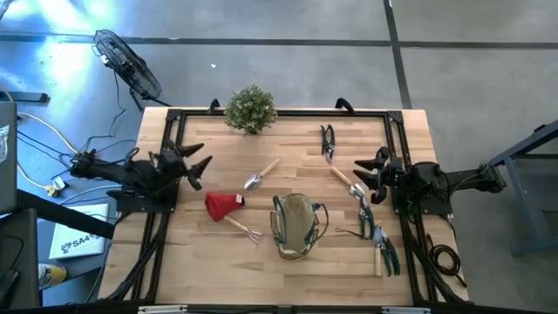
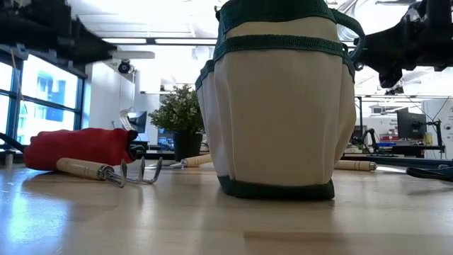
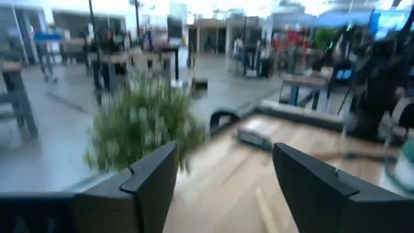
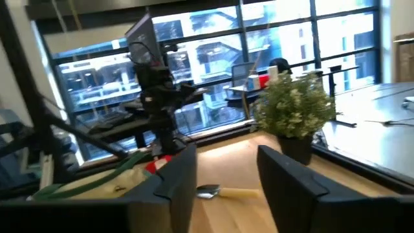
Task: Pick & Place Garden tools in Gardening bag
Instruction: Put the red gloves into the green bag
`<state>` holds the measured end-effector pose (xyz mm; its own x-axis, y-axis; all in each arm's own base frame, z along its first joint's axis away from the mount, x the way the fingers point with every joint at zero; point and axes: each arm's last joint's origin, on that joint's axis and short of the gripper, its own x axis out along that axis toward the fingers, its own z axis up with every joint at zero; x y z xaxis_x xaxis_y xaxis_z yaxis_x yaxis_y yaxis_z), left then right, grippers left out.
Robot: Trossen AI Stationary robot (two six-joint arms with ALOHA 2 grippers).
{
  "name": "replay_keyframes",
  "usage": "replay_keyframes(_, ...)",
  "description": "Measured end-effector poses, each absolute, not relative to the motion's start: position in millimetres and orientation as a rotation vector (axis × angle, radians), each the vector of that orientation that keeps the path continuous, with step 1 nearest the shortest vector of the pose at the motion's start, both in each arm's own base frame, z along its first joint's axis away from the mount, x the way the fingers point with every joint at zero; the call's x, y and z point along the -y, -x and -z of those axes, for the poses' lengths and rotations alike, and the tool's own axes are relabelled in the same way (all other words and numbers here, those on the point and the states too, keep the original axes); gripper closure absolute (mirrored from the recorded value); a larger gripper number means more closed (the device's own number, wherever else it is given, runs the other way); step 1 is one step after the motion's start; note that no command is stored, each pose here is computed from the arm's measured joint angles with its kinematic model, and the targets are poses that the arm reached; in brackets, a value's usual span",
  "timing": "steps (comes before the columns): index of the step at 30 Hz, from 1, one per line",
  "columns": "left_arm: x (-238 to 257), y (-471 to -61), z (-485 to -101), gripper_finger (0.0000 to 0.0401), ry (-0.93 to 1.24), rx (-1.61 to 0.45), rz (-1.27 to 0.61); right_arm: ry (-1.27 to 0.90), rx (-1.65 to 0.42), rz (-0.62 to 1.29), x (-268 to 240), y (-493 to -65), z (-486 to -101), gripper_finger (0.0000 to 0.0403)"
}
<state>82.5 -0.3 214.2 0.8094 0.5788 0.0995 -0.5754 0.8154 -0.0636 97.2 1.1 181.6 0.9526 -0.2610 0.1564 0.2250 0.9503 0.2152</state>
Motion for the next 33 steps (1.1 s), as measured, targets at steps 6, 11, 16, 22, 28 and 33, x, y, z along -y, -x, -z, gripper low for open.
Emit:
replay_keyframes(6, -0.2, -72.7, -253.2, 0.0149, 0.004, 0.185, -0.511, -0.18, 0.183, 0.284, -0.2, -96.9, -181.5, 0.0195)
replay_keyframes(11, -2.5, -63.6, -289.2, 0.0155, 0.046, 0.151, -0.488, -0.17, 0.175, 0.258, -1.0, -97.6, -181.2, 0.0186)
replay_keyframes(16, 2.9, -70.8, -320.1, 0.0155, 0.029, 0.028, -0.339, -0.163, 0.154, 0.258, -1.3, -99.2, -179.4, 0.0186)
replay_keyframes(22, 14.1, -100.0, -342.9, 0.0155, -0.137, -0.326, -0.233, -0.16, 0.116, 0.259, -1.7, -102.2, -176.2, 0.0186)
replay_keyframes(28, 26.3, -138.5, -336.4, 0.0155, -0.217, -0.663, -0.202, -0.15, 0.066, 0.262, -2.1, -105.8, -171.9, 0.0186)
replay_keyframes(33, 37.6, -171.2, -310.1, 0.0155, -0.101, -0.864, -0.215, -0.142, 0.035, 0.264, -2.4, -107.9, -169.2, 0.0186)
